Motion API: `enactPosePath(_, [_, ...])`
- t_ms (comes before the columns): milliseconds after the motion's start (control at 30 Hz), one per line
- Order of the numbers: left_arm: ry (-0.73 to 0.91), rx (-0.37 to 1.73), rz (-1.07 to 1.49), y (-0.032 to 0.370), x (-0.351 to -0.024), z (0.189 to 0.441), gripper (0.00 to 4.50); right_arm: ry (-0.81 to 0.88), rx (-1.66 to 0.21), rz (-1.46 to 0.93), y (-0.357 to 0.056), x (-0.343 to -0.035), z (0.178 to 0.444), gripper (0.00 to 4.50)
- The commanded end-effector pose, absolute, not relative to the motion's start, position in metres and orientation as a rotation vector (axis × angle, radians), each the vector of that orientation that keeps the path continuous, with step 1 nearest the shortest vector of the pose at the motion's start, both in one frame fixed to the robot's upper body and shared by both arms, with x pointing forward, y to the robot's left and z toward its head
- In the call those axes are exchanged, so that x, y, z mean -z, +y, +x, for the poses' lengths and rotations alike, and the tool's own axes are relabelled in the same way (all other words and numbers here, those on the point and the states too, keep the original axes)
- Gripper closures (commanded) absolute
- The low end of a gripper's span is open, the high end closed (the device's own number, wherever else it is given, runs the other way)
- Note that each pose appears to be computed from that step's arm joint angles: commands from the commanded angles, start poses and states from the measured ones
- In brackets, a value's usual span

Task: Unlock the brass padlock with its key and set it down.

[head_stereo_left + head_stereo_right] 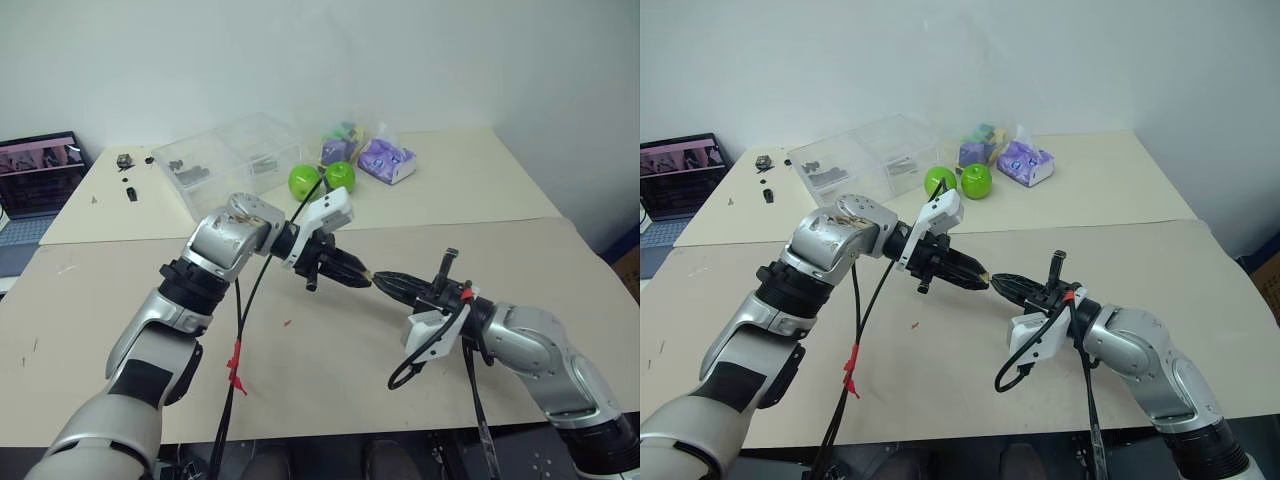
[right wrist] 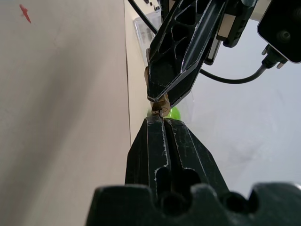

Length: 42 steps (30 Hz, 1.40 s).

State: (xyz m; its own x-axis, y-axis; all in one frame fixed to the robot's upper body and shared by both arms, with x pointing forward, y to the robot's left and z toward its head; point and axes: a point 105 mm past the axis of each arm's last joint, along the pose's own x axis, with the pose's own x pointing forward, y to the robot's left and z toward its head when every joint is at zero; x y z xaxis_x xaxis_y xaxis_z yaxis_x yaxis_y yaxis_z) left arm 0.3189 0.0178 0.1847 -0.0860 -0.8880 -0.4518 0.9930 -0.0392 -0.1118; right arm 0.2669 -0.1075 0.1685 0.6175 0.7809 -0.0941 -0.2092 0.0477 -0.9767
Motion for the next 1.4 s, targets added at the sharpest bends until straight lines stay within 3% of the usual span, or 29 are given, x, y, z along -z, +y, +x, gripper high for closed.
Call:
enactPosePath(33, [0.354, 1.608, 0.447, 0.017, -0.190, 0.320, 3.69, -0.621, -0.818, -1.233, -0.098, -0.194, 0.259, 4.46])
enactPosePath(667, [0.205, 1.660, 0.614, 0.005, -0.200, 0.307, 3.69, -0.337, -1.009, -0.893, -0.092, -0.198, 0.260, 4.46])
enactPosePath(767, [0.217, 1.658, 0.592, 0.006, -0.200, 0.307, 3.69, -0.359, -0.974, -0.939, -0.094, -0.202, 0.263, 4.46])
enactPosePath(900, [0.244, 1.656, 0.536, 0.005, -0.200, 0.308, 3.69, -0.386, -1.029, -1.211, -0.097, -0.184, 0.257, 4.46])
enactPosePath(1000, [0.254, 1.646, 0.506, 0.004, -0.202, 0.309, 3.69, -0.401, -1.062, -1.225, -0.095, -0.178, 0.252, 3.67])
enactPosePath(1167, [0.274, 1.631, 0.458, 0.003, -0.204, 0.309, 3.69, -0.445, -1.020, -1.316, -0.101, -0.175, 0.255, 1.97])
enactPosePath(1400, [0.301, 1.630, 0.381, 0.002, -0.212, 0.308, 3.69, -0.484, -0.936, -1.363, -0.117, -0.175, 0.263, 1.97])
